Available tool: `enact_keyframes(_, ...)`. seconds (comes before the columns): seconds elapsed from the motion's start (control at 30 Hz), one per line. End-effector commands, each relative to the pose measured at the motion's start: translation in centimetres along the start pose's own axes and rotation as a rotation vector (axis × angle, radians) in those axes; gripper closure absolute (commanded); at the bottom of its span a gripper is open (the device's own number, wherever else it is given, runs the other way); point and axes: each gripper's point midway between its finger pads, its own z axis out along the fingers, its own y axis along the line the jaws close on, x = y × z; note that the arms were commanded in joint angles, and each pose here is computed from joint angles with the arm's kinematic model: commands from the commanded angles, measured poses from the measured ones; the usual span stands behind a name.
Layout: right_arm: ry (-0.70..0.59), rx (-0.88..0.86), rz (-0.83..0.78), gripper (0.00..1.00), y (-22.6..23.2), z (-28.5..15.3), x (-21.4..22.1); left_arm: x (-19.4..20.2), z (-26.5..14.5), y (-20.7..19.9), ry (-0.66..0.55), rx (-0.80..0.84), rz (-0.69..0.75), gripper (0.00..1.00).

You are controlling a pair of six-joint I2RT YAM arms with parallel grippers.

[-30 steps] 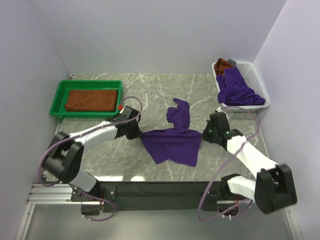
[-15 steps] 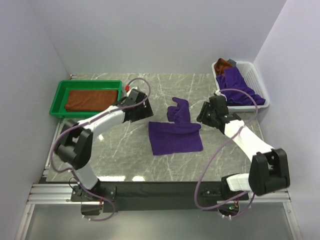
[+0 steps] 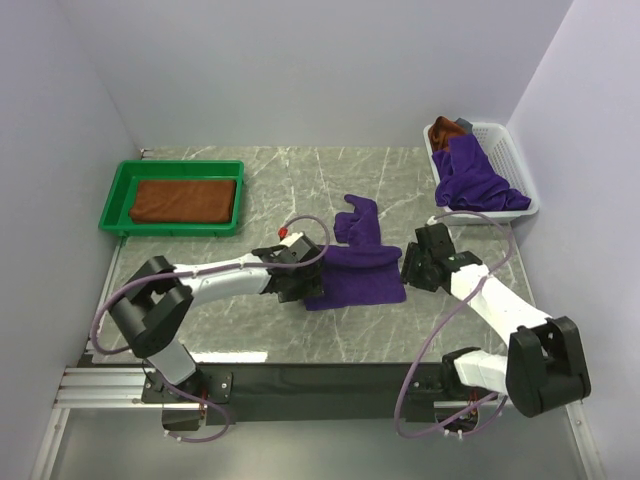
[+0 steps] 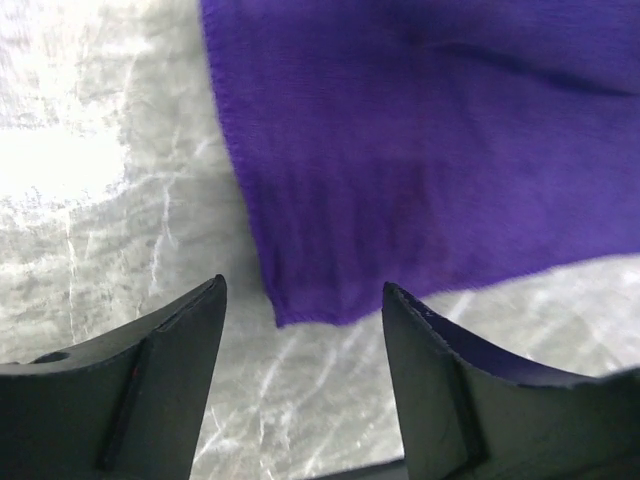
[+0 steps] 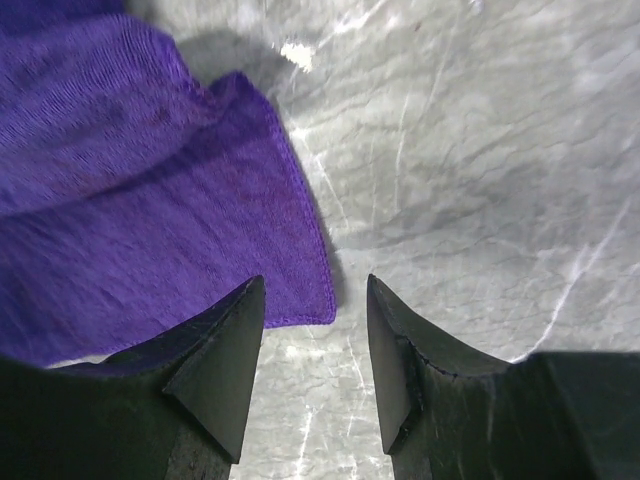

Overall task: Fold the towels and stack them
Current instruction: Flatten out the crumpled towel

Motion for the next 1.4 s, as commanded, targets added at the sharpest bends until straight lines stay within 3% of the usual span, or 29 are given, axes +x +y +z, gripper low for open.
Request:
enact_keyframes(0.0, 0.027, 0.019, -0.023, 0.48, 0.0, 0.6, 0.9, -0.1, 1.2, 0.1, -0.014, -0.031, -0.043, 0.32)
enact_keyframes(0.6, 0.139, 0.096, -0.095, 0.58, 0.4, 3.4, 4.7, 1.9, 1.9, -0.2, 0.045, -0.054, -0.021, 0.47)
enact_keyframes(0.67, 0.142, 0.095, -0.097, 0.65, 0.3, 3.6, 4.9, 2.3, 2.0, 0.1, 0.055, -0.068, -0.015, 0.48)
enact_keyframes(0.87, 0.128, 0.076, -0.099, 0.92, 0.5, 3.5, 4.9, 3.4, 2.1, 1.4, 0.083, -0.124, -0.014, 0.62)
enact_keyframes(0.97, 0.118, 0.059, -0.098, 1.00, 0.8, 3.4, 4.6, 3.6, 2.2, 2.1, 0.084, -0.144, -0.016, 0.80)
enact_keyframes(1.0, 0.113, 0.053, -0.098, 1.00, 0.9, 3.3, 4.5, 3.6, 2.1, 2.3, 0.080, -0.155, -0.020, 0.88)
enact_keyframes(1.1, 0.090, 0.046, -0.099, 1.00, 1.1, 2.9, 4.0, 3.6, 2.0, 3.0, 0.073, -0.179, -0.014, 0.99)
enact_keyframes(1.27, 0.006, 0.024, -0.087, 1.00, 1.8, 1.3, 1.8, 1.2, 0.5, 3.2, -0.004, -0.204, -0.008, 0.99)
enact_keyframes(1.37, -0.116, -0.012, -0.073, 1.00, 3.0, -1.6, -1.9, -2.9, -1.8, 3.3, -0.093, -0.212, -0.024, 0.99)
